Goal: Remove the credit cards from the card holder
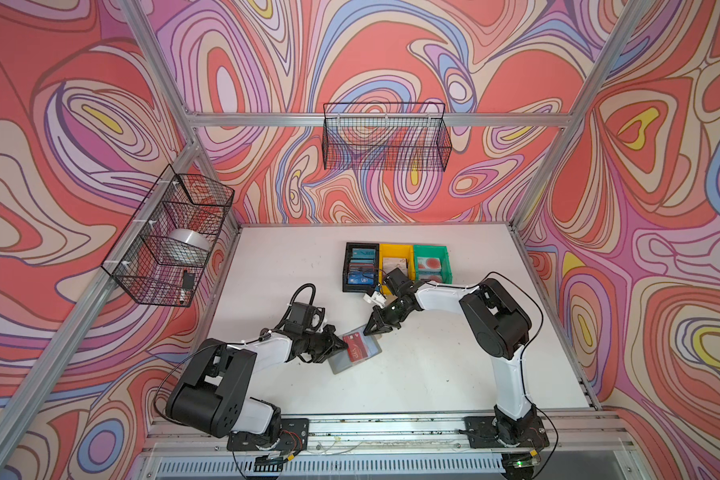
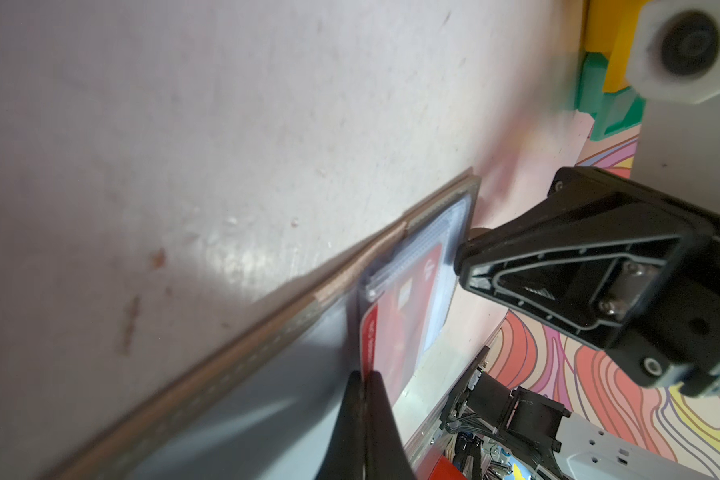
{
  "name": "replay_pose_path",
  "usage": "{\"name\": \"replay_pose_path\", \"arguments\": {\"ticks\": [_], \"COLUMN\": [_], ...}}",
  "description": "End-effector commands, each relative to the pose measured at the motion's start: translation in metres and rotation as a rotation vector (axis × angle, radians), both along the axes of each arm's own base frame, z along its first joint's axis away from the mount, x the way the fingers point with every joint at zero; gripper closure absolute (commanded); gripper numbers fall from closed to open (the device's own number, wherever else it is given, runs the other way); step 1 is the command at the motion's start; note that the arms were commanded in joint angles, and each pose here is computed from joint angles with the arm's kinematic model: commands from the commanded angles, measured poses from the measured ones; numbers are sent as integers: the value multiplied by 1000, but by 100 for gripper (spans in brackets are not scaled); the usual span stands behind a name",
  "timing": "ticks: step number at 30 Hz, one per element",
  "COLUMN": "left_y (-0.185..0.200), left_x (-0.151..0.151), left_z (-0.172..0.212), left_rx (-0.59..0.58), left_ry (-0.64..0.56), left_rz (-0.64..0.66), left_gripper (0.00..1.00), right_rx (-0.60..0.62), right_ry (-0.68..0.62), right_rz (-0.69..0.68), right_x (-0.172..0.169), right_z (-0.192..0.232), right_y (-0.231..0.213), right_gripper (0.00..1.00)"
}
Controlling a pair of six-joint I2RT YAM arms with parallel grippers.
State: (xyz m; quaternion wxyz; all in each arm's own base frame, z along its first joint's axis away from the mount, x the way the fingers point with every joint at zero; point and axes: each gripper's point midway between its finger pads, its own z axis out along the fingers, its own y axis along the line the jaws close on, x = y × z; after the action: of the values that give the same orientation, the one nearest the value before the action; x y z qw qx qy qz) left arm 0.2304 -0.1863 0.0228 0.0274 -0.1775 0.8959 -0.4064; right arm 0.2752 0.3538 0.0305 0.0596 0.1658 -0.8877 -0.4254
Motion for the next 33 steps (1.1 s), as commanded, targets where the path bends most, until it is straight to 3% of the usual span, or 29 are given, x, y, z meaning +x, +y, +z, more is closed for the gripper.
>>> {"name": "replay_pose_path", "arguments": {"ticks": [1,7,10,21,33], "left_y": [9,8,-1,-20,-1], "left_x": [-6,1,24,55,28], "left_z": [-19,-20,-9,-2,-3], "left_rx": [64,86,79,38,128], "left_ry": [77,84,45,31,53], "left_rz": [33,4,-24,-101,-110], "left_gripper": [100,100,100,100,100], "right_rx": [4,-14,-24,-66,-85], "right_ry": [10,4,-9,-24,-3], "right_rz": [34,27,20,-58,-69], "right_x": [-5,-3,0,16,16], "right_z": [-5,-10,-9,-10,-22], "right_y": [3,3,2,-15,-19], "right_gripper": [89,89,89,89,89]}}
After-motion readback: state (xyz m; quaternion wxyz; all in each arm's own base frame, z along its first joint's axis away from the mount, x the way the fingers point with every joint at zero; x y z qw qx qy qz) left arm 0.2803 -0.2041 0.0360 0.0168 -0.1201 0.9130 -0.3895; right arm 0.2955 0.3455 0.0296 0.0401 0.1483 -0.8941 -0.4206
